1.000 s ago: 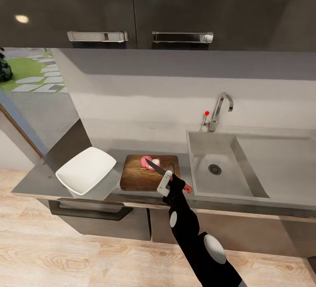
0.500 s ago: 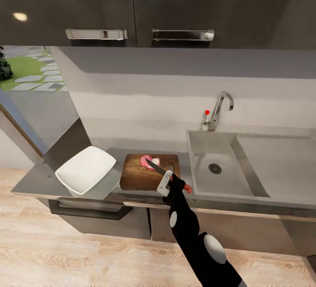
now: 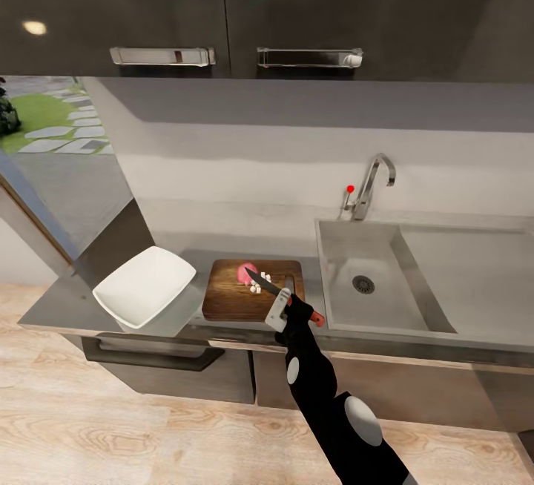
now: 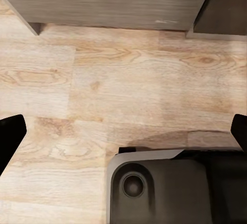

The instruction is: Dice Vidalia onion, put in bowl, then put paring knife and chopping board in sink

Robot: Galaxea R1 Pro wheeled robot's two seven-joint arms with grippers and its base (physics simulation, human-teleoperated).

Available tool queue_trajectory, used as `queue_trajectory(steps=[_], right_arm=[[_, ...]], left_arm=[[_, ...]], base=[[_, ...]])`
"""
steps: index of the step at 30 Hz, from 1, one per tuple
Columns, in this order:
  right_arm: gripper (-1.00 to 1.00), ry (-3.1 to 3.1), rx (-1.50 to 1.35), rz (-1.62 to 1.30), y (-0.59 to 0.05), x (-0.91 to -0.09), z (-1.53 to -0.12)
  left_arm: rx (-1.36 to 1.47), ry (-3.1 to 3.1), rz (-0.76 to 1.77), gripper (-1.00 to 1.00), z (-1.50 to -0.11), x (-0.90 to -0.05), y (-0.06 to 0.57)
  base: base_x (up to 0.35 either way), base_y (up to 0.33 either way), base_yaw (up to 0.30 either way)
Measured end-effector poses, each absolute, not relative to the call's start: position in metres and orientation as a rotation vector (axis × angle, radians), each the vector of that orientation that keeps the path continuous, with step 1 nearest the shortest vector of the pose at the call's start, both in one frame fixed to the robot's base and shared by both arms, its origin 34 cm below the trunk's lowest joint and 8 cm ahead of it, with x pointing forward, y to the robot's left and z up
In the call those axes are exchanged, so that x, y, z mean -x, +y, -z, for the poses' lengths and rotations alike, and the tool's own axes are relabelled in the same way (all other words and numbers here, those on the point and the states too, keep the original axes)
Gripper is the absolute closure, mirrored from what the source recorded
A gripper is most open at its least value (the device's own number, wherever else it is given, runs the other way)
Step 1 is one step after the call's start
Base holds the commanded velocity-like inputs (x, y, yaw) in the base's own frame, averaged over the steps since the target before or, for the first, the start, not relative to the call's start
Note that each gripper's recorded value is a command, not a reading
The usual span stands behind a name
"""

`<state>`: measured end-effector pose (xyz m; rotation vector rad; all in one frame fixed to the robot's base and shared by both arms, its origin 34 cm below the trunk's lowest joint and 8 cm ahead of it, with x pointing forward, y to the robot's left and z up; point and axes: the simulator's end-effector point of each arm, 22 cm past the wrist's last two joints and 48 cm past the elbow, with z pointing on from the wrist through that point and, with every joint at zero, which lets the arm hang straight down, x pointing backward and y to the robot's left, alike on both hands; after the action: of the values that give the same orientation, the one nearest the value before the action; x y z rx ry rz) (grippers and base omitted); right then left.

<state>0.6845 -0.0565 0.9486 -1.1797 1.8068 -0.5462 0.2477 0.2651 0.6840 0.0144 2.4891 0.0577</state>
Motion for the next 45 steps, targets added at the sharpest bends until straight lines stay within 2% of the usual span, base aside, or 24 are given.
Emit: queue_trajectory(steps=[25, 32, 36, 41, 45], right_arm=[[1.0, 1.815, 1.182, 0.538, -0.056, -0.684, -0.943], [1.0, 1.826, 1.009, 0.378, -0.047, -0.692, -0.982], [1.0, 1.964, 0.682, 0.318, -0.13, -0.716, -0.993], [1.0, 2.016, 0.517, 0.209, -0.154, -0.719, -0.99], [1.0, 2.068, 0.375, 0.225, -0.201, -0.72, -0.982]], left_arm=[[-0.016, 2.501, -0.056, -1.0, -0.682, -0.244, 0.265], [-0.015, 2.501, -0.056, -1.0, -0.682, -0.244, 0.265], [-0.015, 2.502, -0.057, -1.0, -0.682, -0.244, 0.265], [-0.016, 2.502, -0.056, -1.0, -0.682, -0.244, 0.265], [-0.017, 2.501, -0.056, -1.0, -0.682, -0.244, 0.265]], base=[[0.023, 0.017, 0.0], [0.0, 0.0, 0.0], [0.0, 0.0, 0.0], [0.0, 0.0, 0.0], [0.0, 0.0, -0.021]])
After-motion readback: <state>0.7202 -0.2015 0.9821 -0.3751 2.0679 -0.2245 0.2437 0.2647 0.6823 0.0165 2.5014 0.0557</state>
